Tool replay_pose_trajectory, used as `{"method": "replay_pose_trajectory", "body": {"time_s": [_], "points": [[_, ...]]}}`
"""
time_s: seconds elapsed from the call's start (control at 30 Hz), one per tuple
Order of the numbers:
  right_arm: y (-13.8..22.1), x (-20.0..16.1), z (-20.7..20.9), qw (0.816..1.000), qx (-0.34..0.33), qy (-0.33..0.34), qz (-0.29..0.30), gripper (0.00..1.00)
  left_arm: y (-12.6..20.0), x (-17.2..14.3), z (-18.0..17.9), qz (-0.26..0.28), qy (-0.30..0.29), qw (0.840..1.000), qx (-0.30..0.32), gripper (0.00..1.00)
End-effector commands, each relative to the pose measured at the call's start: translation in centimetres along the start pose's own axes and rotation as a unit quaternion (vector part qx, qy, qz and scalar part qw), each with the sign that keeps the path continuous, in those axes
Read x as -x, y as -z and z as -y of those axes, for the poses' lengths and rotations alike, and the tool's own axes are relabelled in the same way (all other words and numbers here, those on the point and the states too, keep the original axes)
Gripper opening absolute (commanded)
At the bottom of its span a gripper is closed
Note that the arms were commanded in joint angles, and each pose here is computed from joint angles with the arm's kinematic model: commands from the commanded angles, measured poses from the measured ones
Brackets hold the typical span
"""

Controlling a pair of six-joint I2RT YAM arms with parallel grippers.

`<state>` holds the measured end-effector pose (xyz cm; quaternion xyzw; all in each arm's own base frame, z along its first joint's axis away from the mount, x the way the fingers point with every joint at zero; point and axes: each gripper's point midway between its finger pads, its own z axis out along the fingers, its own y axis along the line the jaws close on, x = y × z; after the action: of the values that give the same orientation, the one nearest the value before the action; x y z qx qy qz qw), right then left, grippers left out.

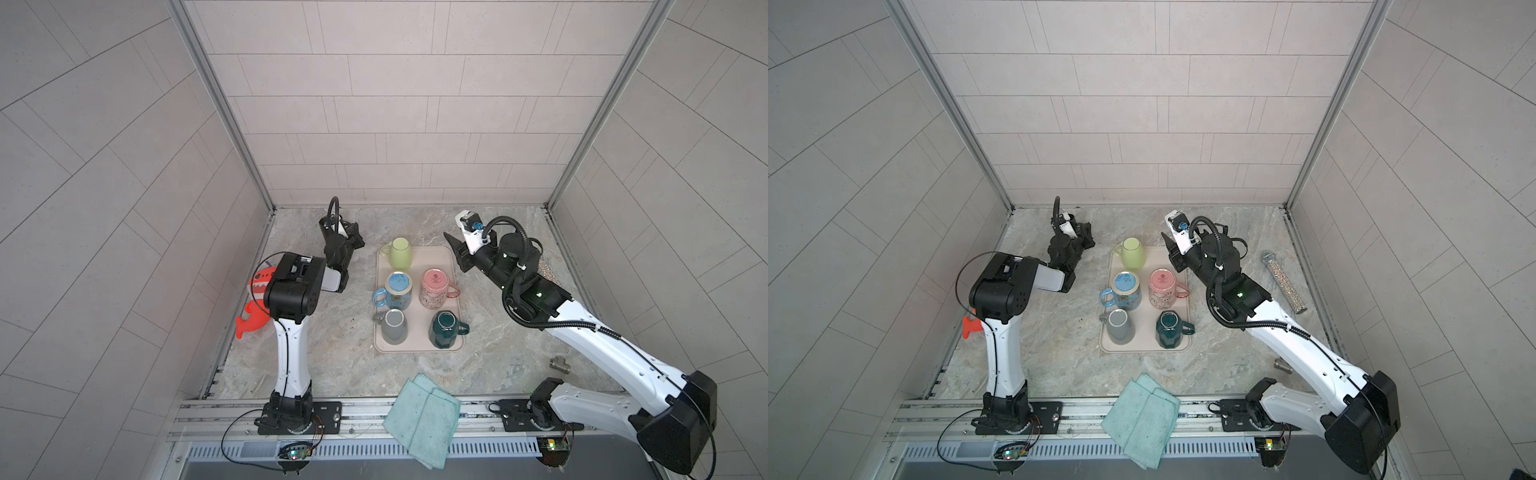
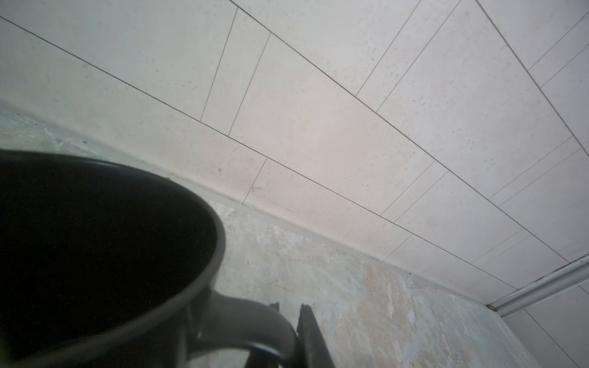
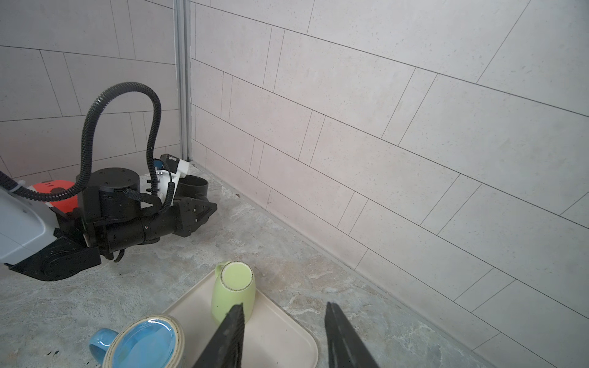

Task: Turn the mug right side up
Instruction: Place the mug at the top-left of the table.

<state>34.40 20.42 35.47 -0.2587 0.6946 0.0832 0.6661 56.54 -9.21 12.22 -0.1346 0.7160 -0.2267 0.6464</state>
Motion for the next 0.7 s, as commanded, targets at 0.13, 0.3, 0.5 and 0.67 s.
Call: {"method": "replay_pose_trajectory", "body": {"time_s": [0.13,0.3,0.5,0.67], "points": [[-0.1,0.9,0.6,1.000,-0.013,-0.005,0.008,0.42,-2.0,3.4,2.2,0.074,-0.011,0.996,-0.045,0.02],[-0.3,0.9,0.7,1.000,-0.013,-0.001,0.004,0.41,-3.1,2.4,1.9,0.070,-0.007,0.996,-0.050,0.00],[-0.6,0.9,0.6,1.000,-0.012,-0.001,0.000,0.41,-3.9,1.2,1.3,0.071,0.004,0.996,-0.054,0.00],[-0.9,0.8,0.6,1.000,-0.011,-0.001,-0.003,0.41,-4.2,-0.2,1.1,0.057,0.008,0.996,-0.061,0.00]]}}
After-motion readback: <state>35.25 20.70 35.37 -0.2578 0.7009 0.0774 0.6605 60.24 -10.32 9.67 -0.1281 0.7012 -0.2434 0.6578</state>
